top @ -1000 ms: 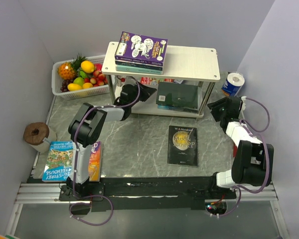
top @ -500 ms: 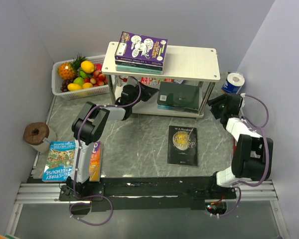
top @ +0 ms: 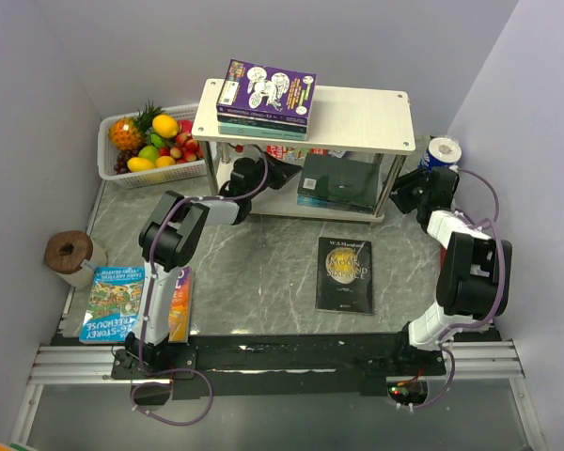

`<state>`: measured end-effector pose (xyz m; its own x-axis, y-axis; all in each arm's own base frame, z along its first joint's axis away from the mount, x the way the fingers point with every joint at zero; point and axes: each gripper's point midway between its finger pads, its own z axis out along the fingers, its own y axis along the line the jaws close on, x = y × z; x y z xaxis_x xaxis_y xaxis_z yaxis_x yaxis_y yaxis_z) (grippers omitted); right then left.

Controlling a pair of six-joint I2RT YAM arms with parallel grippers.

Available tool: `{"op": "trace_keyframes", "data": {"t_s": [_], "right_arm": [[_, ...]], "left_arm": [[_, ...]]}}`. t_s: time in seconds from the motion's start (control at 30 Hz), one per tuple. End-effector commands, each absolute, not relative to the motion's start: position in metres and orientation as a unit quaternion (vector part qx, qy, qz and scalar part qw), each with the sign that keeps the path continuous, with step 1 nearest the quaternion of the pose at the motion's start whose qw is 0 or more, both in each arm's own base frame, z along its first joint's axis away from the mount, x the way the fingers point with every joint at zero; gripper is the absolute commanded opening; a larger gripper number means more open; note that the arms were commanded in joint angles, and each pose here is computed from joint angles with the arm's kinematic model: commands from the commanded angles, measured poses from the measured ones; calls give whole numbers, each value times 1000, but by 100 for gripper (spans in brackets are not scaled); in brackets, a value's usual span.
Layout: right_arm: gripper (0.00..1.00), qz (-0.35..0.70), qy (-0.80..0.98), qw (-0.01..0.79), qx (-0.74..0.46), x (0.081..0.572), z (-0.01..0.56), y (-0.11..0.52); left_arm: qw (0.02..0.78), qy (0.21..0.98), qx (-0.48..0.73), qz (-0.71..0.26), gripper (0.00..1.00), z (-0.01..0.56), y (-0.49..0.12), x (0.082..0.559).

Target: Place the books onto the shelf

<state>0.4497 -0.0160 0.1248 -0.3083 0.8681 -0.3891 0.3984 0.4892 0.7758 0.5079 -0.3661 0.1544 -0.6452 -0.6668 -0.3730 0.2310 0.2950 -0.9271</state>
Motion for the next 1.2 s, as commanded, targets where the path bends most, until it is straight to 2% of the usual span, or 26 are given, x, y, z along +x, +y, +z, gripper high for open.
{"op": "trace_keyframes", "data": {"t_s": [0.0, 0.37, 0.57, 0.73, 0.83, 0.93, 1.17], "right_arm": [[58, 334, 743, 435, 382, 467, 154, -7], [56, 345, 743, 435, 374, 475, 158, -6], [57, 322, 734, 446, 399, 463, 156, -23], [57, 292, 721, 464, 424, 440, 152, -32], [53, 255, 724, 473, 433, 421, 150, -38], [45, 234, 720, 487, 435, 404, 152, -38], [44, 233, 728, 485, 426, 400, 156, -34]], "left_arm": [[397, 683, -135, -598, 1, 177, -378, 510], [405, 676, -145, -598, 2, 181, -370, 519], [427, 670, -186, -578, 3, 183, -324, 518], [446, 673, -176, -563, 3, 192, -313, 512], [440, 683, -170, -558, 3, 189, -314, 511], [434, 694, -169, -549, 3, 183, -315, 512], [407, 711, -159, -552, 2, 165, -332, 505]]}}
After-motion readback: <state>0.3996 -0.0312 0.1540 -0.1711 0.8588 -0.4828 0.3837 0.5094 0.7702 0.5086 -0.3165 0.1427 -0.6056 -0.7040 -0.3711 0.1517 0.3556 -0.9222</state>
